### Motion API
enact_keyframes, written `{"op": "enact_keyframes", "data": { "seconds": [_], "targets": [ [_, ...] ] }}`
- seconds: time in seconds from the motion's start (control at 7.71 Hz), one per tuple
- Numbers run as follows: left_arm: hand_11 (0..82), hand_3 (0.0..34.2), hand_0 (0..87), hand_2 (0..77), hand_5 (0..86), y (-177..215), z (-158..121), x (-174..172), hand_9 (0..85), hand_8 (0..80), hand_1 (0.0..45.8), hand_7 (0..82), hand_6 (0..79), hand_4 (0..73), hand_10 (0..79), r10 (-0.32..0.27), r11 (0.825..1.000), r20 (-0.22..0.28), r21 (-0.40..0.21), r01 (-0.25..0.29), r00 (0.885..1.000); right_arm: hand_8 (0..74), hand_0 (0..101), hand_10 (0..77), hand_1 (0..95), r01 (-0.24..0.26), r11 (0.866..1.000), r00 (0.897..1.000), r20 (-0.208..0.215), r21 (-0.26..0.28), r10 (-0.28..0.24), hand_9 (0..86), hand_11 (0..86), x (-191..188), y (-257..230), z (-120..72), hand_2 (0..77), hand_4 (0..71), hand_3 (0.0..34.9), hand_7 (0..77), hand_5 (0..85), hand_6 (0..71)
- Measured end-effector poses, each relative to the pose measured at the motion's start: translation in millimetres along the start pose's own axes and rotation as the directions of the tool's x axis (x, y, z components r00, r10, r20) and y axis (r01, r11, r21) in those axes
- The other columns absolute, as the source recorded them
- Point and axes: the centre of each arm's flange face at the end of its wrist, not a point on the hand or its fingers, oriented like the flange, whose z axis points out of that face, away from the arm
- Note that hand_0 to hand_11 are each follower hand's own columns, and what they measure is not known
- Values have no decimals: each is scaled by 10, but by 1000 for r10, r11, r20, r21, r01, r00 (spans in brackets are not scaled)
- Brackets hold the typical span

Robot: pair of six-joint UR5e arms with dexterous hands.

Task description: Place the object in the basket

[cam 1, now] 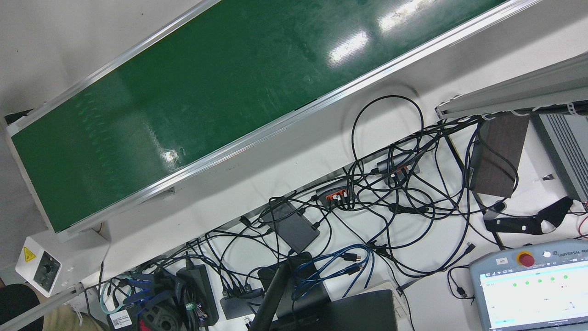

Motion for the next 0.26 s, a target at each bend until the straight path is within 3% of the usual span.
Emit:
{"op": "enact_keyframes", "data": {
  "seconds": [0.26],
  "targets": [
    [71,0,511,0,22,107,10,125,87,54,54,22,0,136,38,-10,1000,-2,8,10,1000,0,2,0,0,0,1000,1000,0,0,0,0,0,0,-1,-1,5,0,3,5,0,0]
  ]
}}
